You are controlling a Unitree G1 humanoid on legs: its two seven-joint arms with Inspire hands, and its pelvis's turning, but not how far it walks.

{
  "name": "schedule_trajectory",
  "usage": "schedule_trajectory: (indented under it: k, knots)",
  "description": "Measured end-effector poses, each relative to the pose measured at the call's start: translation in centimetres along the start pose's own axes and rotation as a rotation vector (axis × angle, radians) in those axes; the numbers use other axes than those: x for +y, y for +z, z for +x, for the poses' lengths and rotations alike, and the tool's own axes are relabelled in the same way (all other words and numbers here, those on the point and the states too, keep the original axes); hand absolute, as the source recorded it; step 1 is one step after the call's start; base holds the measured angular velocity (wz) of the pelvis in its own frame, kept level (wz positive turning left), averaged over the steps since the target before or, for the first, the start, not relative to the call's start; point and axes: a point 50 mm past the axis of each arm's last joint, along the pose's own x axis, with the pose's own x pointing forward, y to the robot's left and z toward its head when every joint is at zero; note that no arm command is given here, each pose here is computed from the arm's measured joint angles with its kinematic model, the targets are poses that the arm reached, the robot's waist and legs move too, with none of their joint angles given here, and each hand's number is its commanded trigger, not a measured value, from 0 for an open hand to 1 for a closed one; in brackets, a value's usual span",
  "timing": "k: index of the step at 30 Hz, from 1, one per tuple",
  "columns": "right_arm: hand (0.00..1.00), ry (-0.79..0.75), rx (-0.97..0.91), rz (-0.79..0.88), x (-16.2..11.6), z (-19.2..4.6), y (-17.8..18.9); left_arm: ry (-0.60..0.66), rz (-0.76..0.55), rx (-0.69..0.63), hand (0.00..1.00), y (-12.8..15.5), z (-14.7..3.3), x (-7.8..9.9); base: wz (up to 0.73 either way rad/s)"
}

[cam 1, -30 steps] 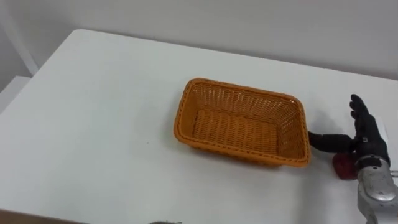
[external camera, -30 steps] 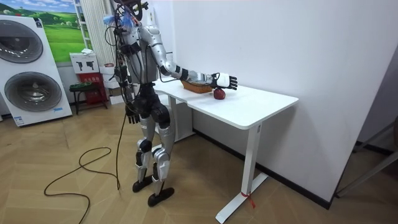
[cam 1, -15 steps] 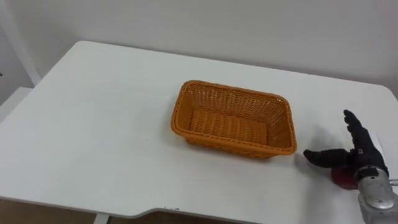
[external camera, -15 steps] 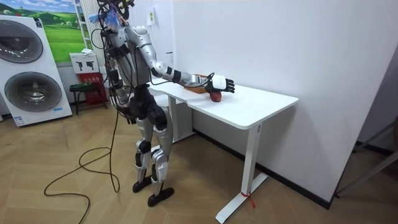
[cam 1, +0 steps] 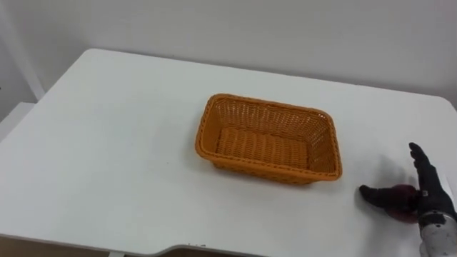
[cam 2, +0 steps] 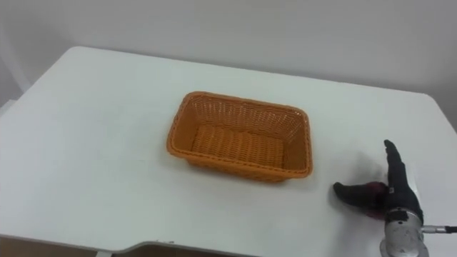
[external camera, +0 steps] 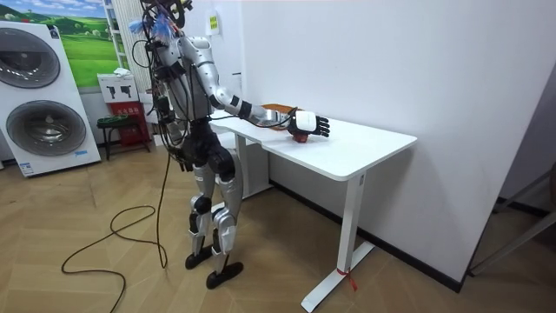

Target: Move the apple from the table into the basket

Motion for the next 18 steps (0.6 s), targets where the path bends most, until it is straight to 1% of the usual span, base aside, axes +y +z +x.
schedule_trajectory:
  k: [12,13,14,18]
  knots:
    - [0.0,-0.004,0.027,0.006,0.1,-0.3,-0.7,0.007,-0.003,0.017,0.0,-0.4,-0.1,-0.3,-0.02]
    - [0.67,-0.011,0.034,0.014,0.3,-0.5,-0.9,0.009,-0.004,0.018,0.0,-0.4,0.0,-0.2,0.03]
    - [1.0,-0.02,0.031,0.023,0.3,-0.5,-0.9,0.009,-0.003,0.017,0.0,-0.4,0.0,-0.3,0.06]
    - [1.0,-0.036,0.031,0.043,0.6,-0.8,-1.2,0.004,0.008,0.022,0.0,-0.5,0.0,-0.4,-0.01]
